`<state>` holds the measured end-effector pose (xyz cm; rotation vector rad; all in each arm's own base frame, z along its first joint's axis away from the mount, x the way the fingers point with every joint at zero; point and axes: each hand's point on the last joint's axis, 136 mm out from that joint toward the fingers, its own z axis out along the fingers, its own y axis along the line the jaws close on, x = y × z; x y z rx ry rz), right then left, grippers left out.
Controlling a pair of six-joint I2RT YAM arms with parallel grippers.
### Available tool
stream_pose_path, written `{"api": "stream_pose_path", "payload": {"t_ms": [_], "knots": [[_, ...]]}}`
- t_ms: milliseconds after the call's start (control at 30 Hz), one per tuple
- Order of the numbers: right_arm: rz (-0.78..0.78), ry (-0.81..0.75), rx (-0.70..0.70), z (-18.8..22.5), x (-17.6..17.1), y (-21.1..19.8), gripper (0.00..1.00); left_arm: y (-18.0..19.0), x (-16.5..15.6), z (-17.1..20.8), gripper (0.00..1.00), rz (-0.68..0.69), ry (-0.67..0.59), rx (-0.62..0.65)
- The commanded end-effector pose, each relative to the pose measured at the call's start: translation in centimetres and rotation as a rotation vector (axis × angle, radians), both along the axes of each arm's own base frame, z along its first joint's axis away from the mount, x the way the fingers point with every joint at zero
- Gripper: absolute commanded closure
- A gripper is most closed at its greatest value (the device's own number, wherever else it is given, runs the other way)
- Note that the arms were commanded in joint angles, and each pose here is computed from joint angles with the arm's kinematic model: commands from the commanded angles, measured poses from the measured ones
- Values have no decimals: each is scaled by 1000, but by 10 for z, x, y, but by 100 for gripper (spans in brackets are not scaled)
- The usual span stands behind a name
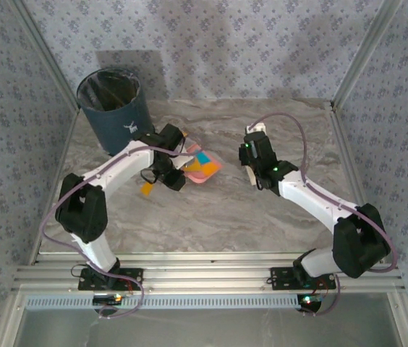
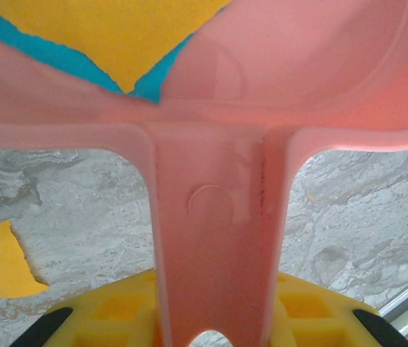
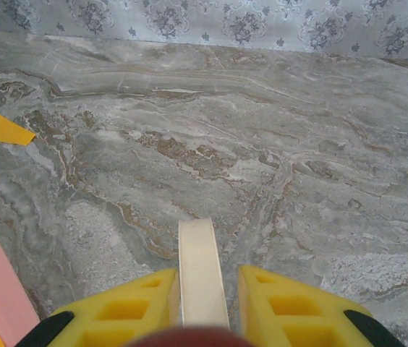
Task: Sweep away the paper scraps from the table
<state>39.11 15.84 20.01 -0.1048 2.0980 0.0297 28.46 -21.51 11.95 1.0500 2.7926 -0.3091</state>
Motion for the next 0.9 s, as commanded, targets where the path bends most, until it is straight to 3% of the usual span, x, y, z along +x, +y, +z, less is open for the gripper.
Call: {"api": "stream_pose_path", "payload": {"t_ms": [0, 333, 867], "knots": [[-40, -31, 21, 11, 0, -8, 100, -9, 2, 29, 100, -22, -93, -89], [-8, -31, 29, 12, 0, -2, 100, -13, 7, 68, 100, 5, -206, -236], [6, -15, 26, 8, -2, 0, 100, -7, 20, 108, 100, 100, -243, -456]]}}
